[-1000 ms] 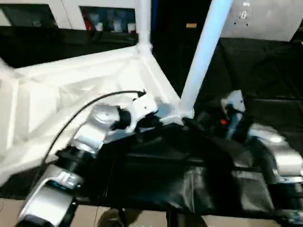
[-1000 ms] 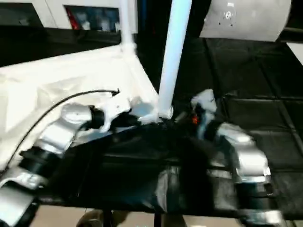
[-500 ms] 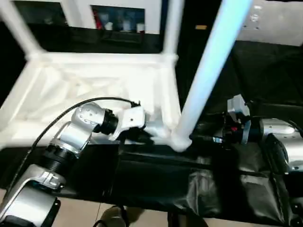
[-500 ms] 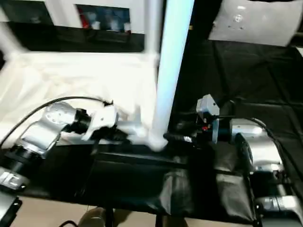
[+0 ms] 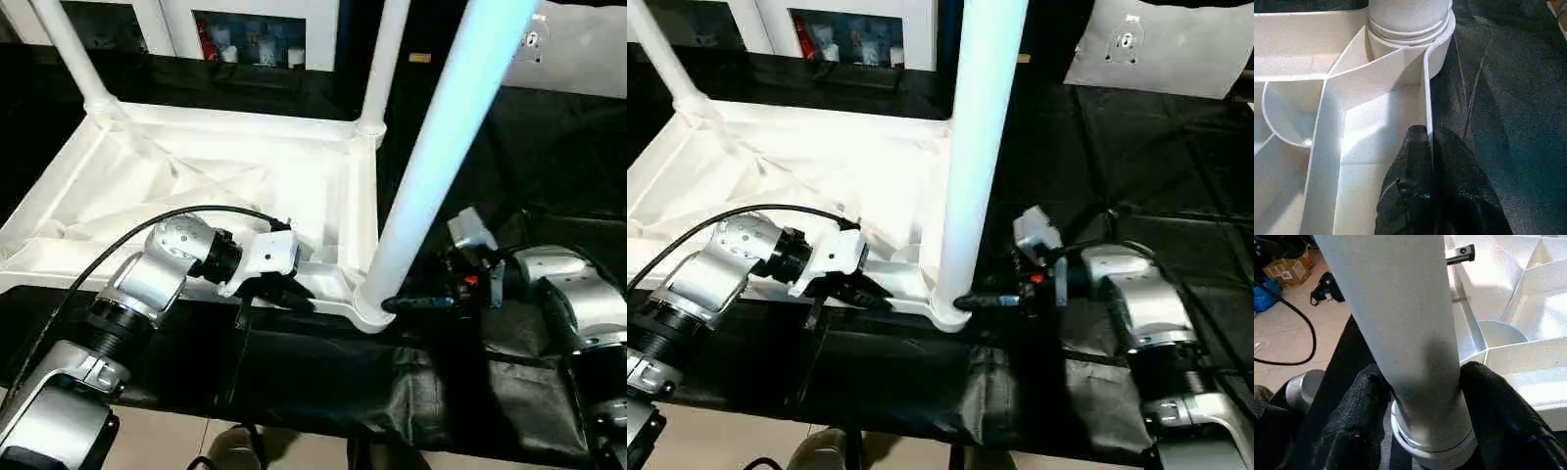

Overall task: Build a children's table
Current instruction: Rotate leg to tighten

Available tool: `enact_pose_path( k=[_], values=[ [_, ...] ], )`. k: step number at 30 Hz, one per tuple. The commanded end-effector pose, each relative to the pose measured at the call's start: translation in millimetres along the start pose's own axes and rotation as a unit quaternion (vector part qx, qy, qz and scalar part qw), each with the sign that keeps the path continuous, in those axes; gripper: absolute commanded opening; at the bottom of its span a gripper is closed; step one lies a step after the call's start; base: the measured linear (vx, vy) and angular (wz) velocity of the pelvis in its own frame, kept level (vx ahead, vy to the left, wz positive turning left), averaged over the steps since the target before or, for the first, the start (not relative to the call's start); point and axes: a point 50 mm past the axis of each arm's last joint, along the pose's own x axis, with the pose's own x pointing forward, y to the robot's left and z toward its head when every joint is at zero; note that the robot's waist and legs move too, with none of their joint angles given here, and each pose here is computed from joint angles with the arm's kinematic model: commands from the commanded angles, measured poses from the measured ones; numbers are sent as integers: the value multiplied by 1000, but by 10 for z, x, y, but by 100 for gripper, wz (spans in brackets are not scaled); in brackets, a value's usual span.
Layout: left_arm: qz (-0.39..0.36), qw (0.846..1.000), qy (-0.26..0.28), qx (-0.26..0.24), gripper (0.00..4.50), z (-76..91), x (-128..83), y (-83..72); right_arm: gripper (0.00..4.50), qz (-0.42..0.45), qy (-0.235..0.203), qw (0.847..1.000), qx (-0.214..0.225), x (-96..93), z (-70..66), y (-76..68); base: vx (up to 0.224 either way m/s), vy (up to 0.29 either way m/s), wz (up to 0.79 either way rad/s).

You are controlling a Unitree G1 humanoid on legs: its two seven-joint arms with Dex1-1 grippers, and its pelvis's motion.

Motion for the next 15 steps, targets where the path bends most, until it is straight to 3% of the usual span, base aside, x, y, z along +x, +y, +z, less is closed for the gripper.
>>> enact_pose_path(
  k=[1, 8, 15],
  values=[
    [-44, 999, -5, 28, 0, 83, 88, -56, 211, 13, -2, 1000, -3, 17, 34, -12, 0, 0, 0],
    [-31, 999, -10, 13, 0, 60, 81, -49, 196, 29, -15, 999, 10, 53, 23, 29, 0, 0, 0],
    [62, 996, -43, -44, 0, 125, 158, 89, 196, -3, -64, 997, 49, 149, -34, 171, 0, 0, 0]
  ],
)
